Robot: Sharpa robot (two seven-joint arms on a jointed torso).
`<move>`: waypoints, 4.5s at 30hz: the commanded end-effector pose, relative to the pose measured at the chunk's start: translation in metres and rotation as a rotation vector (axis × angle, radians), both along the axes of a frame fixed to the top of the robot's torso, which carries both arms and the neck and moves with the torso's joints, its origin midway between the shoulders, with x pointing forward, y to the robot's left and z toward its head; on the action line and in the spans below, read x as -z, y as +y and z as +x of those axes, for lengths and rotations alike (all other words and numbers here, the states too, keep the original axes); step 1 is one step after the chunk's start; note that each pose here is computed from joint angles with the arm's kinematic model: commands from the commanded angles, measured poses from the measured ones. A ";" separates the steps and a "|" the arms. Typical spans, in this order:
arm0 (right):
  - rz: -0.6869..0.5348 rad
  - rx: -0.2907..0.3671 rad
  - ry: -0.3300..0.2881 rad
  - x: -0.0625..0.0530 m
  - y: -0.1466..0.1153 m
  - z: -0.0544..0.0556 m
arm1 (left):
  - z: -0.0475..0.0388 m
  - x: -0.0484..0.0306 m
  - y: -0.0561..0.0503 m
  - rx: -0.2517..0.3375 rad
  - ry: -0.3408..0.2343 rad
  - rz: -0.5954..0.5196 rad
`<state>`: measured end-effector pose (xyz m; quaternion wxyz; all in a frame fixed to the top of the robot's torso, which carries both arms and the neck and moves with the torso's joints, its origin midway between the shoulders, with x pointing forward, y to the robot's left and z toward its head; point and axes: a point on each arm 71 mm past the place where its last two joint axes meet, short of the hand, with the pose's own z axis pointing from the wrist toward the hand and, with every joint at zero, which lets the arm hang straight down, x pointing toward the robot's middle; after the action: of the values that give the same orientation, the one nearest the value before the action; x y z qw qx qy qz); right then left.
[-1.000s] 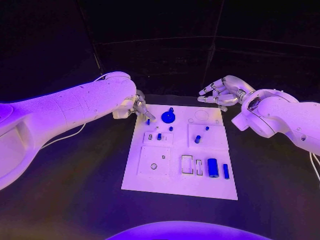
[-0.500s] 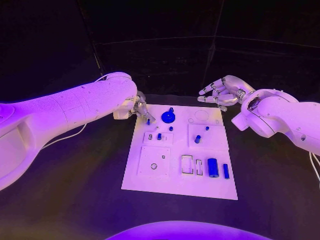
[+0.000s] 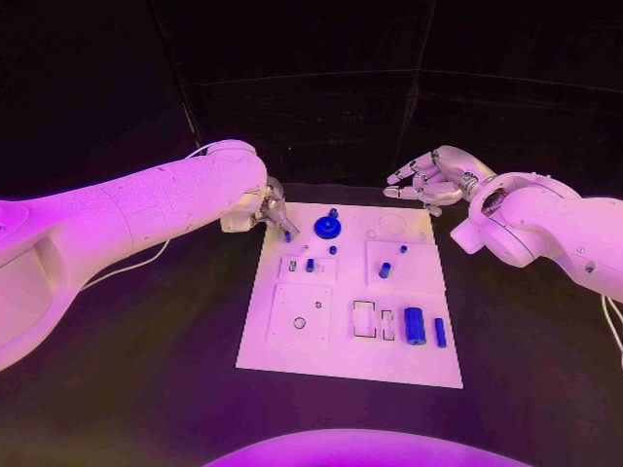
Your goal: Assemble the parts on the task board
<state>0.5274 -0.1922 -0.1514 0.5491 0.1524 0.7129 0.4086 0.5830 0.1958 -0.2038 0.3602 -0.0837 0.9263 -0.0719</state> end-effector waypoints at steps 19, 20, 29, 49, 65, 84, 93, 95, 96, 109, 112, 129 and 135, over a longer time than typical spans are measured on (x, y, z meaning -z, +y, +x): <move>0.007 -0.005 -0.008 -0.002 0.001 0.000 | -0.0019 -0.0002 -0.001 0.027 0.001 -0.044; 0.007 -0.005 -0.008 -0.002 0.000 0.000 | -0.0020 -0.0004 -0.001 0.026 -0.004 -0.047; 0.006 -0.001 -0.008 -0.002 -0.001 0.000 | -0.0056 -0.0040 0.005 0.005 -0.059 -0.081; 0.001 0.009 -0.005 -0.001 -0.006 0.001 | -0.0460 -0.0145 0.011 0.015 -0.157 -0.166; -0.001 0.014 -0.005 -0.001 -0.008 0.003 | -0.0778 0.0010 0.003 0.049 -0.138 -0.182; 0.000 0.022 -0.009 -0.001 -0.007 0.004 | -0.0805 0.0093 -0.001 0.116 -0.147 -0.092; 0.001 0.020 -0.009 -0.001 -0.007 0.004 | -0.0814 0.0112 -0.001 0.128 -0.127 -0.080; 0.001 0.020 -0.009 -0.001 -0.007 0.004 | -0.0817 0.0115 -0.002 0.131 -0.123 -0.078; 0.001 0.020 -0.008 -0.001 -0.007 0.004 | -0.0819 0.0117 -0.002 0.133 -0.121 -0.077; -0.001 0.017 -0.005 0.000 -0.006 0.004 | -0.0811 0.0135 -0.002 0.142 -0.107 -0.058; -0.001 0.016 -0.005 0.000 -0.006 0.004 | -0.0812 0.0140 -0.003 0.146 -0.103 -0.055; -0.001 0.016 -0.005 0.000 -0.006 0.004 | -0.0820 0.0152 -0.004 0.157 -0.089 -0.042; -0.001 0.016 -0.005 0.000 -0.006 0.003 | -0.0815 0.0154 -0.004 0.157 -0.088 -0.042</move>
<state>0.5308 -0.1992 -0.1527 0.5532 0.1579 0.7130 0.4009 0.5029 0.1916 -0.2167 0.4003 -0.0236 0.9067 -0.1305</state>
